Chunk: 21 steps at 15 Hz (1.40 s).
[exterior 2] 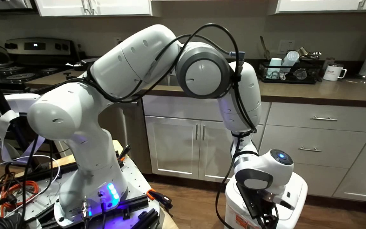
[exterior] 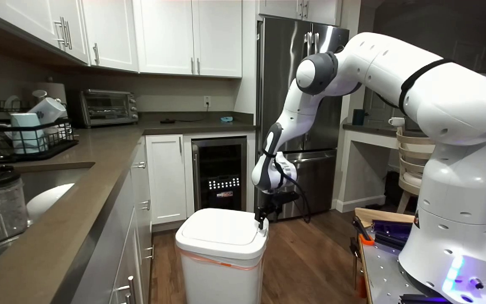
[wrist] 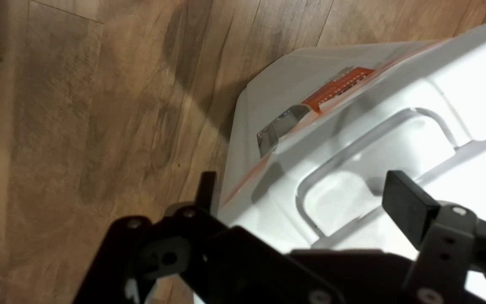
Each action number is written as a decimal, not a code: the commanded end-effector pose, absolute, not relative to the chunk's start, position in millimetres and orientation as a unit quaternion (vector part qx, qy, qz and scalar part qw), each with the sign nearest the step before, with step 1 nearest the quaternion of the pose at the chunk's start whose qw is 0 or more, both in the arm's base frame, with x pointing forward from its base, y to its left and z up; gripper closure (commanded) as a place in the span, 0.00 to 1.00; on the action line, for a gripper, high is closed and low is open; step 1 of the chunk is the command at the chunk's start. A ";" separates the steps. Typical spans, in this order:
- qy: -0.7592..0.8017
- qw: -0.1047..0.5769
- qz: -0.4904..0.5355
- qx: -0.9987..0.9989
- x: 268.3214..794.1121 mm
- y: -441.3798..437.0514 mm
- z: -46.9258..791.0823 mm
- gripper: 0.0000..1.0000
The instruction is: Open the trash bin
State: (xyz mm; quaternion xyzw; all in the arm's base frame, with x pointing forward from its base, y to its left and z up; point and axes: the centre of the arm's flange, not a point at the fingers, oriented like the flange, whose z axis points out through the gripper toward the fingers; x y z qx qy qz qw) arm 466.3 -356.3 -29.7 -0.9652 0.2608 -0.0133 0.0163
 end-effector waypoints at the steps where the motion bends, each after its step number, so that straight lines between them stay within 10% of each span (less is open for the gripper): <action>1: 0.258 0.020 -0.011 -0.966 460.4 -366.3 -36.7 0.00; 21: 0.266 0.021 -0.026 -0.964 430.2 -381.4 8.8 0.00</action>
